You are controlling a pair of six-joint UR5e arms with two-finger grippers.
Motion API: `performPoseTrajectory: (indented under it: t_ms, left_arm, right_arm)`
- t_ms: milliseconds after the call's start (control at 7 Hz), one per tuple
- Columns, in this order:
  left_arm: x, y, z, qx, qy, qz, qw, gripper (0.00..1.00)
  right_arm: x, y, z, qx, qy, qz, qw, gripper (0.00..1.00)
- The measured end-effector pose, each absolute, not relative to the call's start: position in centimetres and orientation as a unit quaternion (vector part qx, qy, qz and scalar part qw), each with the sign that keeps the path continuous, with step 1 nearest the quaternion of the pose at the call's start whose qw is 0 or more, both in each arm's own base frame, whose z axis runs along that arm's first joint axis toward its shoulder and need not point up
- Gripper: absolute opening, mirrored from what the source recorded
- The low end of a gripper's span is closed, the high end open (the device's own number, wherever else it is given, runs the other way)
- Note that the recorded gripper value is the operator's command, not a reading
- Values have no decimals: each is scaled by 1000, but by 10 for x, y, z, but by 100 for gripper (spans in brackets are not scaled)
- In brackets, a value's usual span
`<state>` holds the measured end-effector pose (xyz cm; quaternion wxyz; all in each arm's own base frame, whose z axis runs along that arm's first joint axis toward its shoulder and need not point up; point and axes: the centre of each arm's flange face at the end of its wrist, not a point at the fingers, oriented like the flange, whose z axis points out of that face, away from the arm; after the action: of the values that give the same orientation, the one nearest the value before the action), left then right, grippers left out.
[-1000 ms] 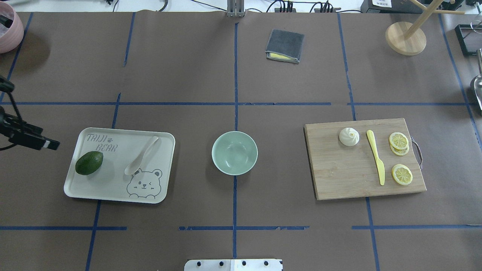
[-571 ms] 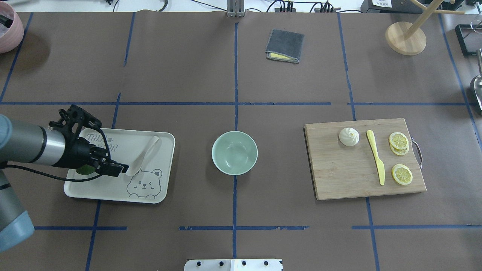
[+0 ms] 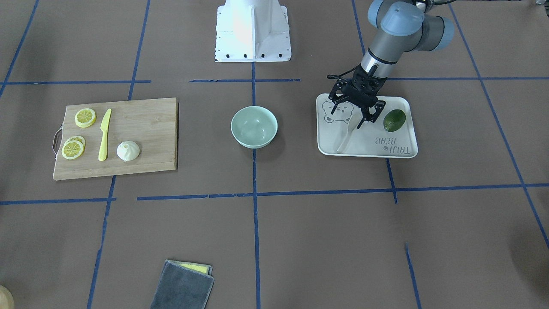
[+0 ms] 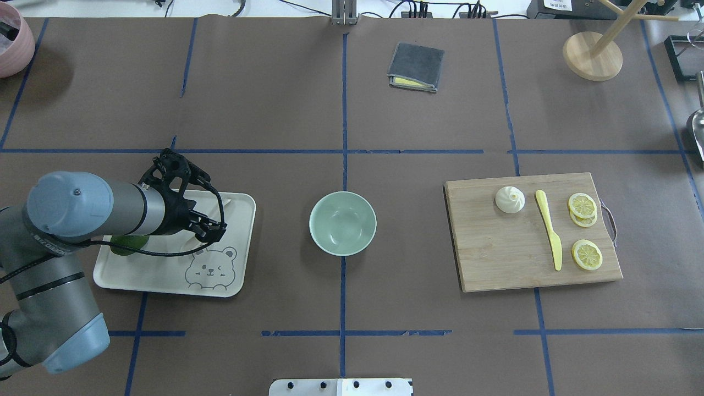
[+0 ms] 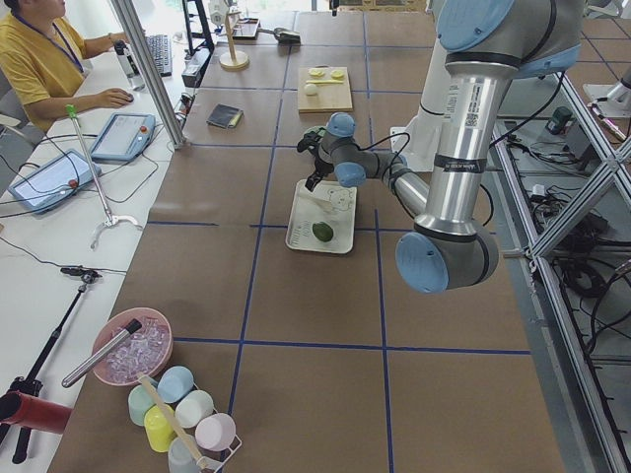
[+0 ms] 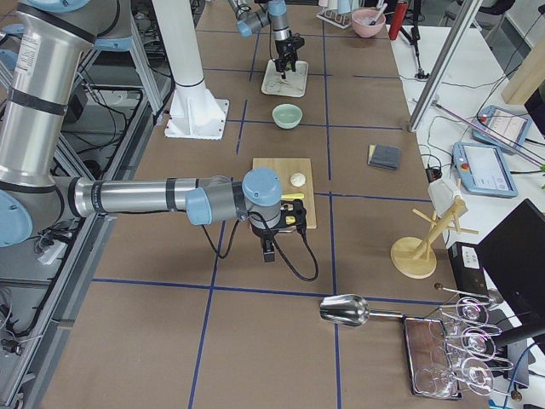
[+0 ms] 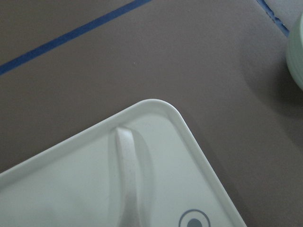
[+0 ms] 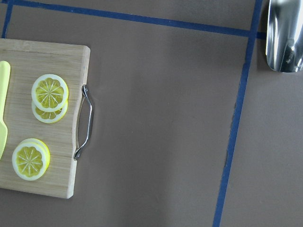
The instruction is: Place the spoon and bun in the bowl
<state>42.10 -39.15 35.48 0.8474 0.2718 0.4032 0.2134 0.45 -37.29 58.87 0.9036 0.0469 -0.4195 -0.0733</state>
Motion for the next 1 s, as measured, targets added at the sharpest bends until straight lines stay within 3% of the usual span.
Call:
performPoseTrajectory:
  t_ms: [429,857,1000]
  left_arm:
    - [449,-412,370,281,369,217,859,68]
    - [463,-407,383,267,363,227,863,61]
    - [466,-405,385,263,363,231,864,49]
  right_arm:
    - [0,-373,589,44,-423,-78,902,100]
    - [-3,-372,589,41,-424,-82,901,100]
    - [-5,-372,589,40,-425,-83,900,100]
